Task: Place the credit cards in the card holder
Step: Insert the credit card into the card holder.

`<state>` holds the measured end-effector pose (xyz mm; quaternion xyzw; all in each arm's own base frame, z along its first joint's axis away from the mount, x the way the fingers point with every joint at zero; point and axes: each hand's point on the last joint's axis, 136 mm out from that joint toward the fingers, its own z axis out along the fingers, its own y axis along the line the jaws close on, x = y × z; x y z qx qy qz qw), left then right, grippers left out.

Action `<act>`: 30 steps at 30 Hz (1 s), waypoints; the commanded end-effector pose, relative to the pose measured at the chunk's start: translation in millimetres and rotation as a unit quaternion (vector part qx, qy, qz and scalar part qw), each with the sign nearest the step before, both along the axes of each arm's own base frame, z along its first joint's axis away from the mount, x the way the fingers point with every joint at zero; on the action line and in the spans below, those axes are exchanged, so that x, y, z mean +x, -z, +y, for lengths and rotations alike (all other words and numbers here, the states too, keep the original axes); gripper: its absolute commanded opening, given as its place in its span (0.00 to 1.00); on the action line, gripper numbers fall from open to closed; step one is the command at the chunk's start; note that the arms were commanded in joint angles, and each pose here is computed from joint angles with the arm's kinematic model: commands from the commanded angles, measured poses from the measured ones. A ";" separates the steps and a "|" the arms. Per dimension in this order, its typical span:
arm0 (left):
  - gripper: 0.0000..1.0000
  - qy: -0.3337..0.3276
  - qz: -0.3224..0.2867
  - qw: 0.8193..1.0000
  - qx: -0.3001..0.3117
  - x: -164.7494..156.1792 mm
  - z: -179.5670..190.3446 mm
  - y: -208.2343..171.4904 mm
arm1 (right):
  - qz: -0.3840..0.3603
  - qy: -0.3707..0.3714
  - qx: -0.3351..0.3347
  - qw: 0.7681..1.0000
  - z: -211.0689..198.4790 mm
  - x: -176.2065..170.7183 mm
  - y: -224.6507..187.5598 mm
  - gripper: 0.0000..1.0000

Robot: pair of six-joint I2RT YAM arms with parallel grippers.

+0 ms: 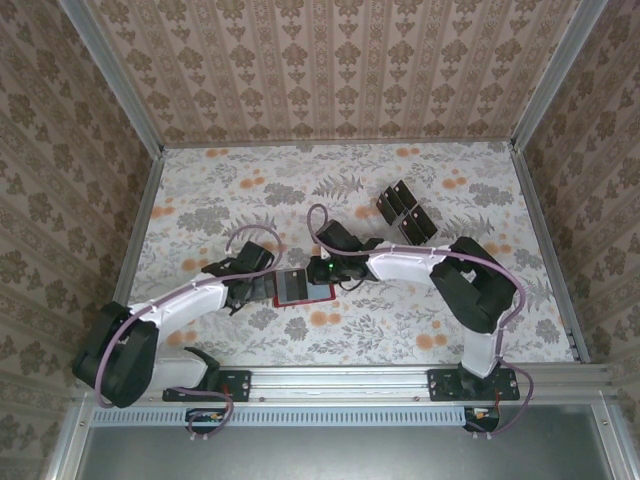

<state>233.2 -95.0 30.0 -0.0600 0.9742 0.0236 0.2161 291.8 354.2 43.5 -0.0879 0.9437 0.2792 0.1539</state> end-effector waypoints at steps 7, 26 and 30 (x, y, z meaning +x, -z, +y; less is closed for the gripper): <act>1.00 -0.009 0.035 0.999 0.013 -8.4 5.5 18.4 | 0.017 -0.016 -0.035 0.999 7.4 -0.5 21.0 0.13; 1.00 0.001 0.049 0.999 0.003 -6.5 -5.5 30.2 | 0.026 -0.040 -0.023 0.999 32.6 -6.3 22.8 0.13; 1.00 0.003 0.051 0.999 0.002 -7.1 -6.7 31.5 | 0.029 -0.046 -0.016 0.998 40.1 -7.5 21.7 0.13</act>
